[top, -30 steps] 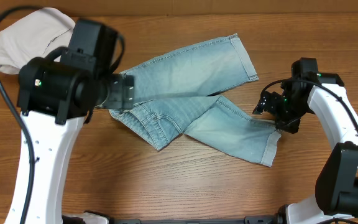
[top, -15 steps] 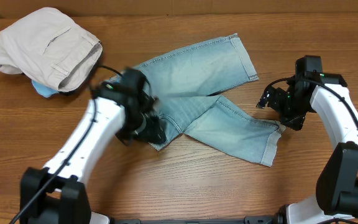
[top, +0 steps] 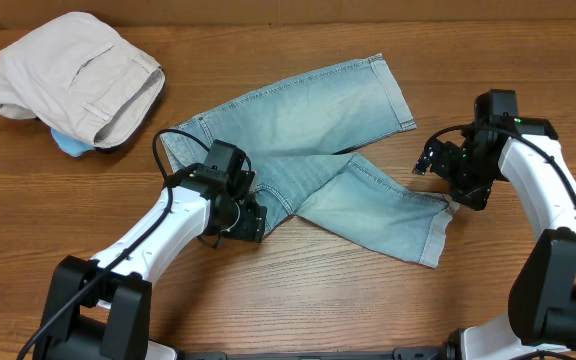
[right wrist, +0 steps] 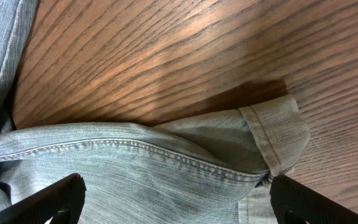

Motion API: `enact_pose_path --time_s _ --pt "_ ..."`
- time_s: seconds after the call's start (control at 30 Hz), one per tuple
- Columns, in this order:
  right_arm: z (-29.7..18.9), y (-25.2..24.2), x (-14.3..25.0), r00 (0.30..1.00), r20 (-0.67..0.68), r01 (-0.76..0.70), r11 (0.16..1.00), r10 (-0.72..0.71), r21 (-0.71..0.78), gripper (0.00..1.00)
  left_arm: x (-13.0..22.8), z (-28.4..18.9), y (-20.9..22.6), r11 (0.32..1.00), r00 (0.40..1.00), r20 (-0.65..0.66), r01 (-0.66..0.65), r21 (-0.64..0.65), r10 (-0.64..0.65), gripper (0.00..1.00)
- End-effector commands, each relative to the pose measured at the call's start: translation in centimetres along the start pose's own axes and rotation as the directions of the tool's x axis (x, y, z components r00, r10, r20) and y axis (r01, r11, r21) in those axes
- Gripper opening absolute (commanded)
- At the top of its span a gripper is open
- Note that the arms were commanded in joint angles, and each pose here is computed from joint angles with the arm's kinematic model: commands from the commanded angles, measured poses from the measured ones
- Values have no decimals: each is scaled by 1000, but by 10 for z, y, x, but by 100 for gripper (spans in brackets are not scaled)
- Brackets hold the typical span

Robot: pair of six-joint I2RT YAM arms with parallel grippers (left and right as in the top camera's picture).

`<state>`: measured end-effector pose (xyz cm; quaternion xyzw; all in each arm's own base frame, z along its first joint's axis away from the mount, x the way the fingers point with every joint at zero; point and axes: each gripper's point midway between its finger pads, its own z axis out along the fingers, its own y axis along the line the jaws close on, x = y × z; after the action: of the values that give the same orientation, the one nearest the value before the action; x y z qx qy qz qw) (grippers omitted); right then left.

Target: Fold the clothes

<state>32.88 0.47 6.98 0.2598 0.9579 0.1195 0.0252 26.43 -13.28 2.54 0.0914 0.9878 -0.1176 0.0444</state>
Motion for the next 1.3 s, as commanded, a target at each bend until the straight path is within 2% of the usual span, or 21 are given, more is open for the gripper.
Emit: enact_pose_path --time_s 0.0,0.03,0.1,0.17,0.47,0.57,0.67,0.83,0.9,1.0,1.1,1.27 --pt "-3 -1 -2 1000 16 -1 1000 1 3 99 4 -1 -20 996 999 4 -49 78 49 70" --pt "-3 -1 -2 1000 14 -2 1000 2 4 99 3 0 -20 996 998 7 -61 63 61 69" --pt "-3 -1 -2 1000 13 -2 1000 2 4 99 1 1 -19 996 997 20 -80 28 80 58" --pt "-3 -1 -2 1000 14 -2 1000 2 4 99 -2 4 -17 995 995 38 -97 -5 97 54" --pt "-3 -2 -1 1000 11 -2 1000 2 5 99 23 35 -8 995 993 -69 -94 -27 92 49" --pt "-3 -2 -1 1000 10 -2 1000 2 6 99 26 40 -14 996 992 -88 -88 13 89 20" --pt "-3 -2 -1 1000 10 -2 1000 2 6 99 25 35 -26 993 992 -88 -84 77 91 5" --pt "-3 -2 -1 1000 12 -2 1000 2 6 99 17 14 -32 994 993 -86 -78 74 85 4" --pt "-3 -5 -3 1000 20 -3 1000 2 24 99 20 2 -27 998 991 -114 -63 31 66 4" --pt "-3 -12 -6 999 41 -5 998 2 66 99 36 -30 7 981 980 -178 49 -185 -83 4" --pt "-3 -11 -7 999 45 -5 998 2 63 100 55 -65 44 901 949 -185 165 -401 -256 4" --pt "-3 -6 -1 1000 16 -8 1000 8 30 100 77 -91 65 850 901 -208 252 -463 -380 4"
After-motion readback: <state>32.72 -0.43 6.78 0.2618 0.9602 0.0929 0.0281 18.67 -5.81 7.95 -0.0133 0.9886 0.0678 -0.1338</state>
